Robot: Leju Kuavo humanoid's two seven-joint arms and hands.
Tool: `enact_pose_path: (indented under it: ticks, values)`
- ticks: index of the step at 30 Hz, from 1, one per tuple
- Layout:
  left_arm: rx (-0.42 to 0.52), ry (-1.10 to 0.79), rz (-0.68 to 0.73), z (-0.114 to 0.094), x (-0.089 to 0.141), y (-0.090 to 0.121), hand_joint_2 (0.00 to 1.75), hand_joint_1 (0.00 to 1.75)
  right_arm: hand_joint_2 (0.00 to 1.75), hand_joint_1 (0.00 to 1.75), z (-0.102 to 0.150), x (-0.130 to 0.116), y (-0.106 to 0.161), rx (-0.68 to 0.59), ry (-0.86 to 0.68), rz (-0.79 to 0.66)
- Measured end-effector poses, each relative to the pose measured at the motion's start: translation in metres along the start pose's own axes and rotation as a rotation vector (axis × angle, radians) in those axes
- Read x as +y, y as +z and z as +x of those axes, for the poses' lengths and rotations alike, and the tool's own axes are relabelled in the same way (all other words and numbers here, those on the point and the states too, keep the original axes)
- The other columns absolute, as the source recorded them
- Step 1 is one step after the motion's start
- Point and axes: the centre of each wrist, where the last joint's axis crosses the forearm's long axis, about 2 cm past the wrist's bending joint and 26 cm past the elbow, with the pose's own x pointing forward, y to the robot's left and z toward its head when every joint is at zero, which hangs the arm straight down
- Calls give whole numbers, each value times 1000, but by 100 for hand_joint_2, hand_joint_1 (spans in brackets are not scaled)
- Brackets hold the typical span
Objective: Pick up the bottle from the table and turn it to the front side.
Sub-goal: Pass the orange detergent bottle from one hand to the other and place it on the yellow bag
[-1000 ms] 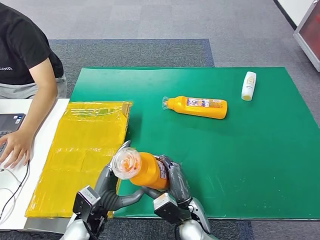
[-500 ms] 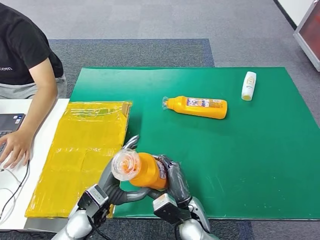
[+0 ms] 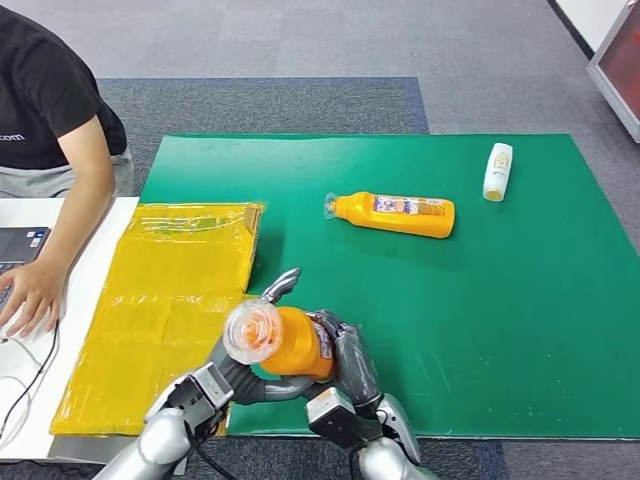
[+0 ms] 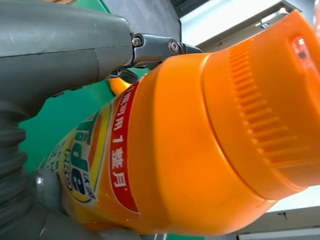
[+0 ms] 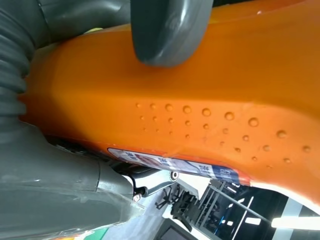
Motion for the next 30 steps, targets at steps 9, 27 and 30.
enact_pose_path:
  ticks: [9, 27, 30]
  values:
    - [-9, 7, -32, -1, 3, -10, 175, 44, 175, 103, 0, 0, -2, -7, -12, -1]
    - [-36, -9, -60, 0, 7, -20, 175, 175, 175, 29, -2, 0, -3, -11, -33, 0]
    - [-40, -14, -58, 0, 8, -20, 175, 175, 175, 10, -2, 0, -3, -12, -34, 0]
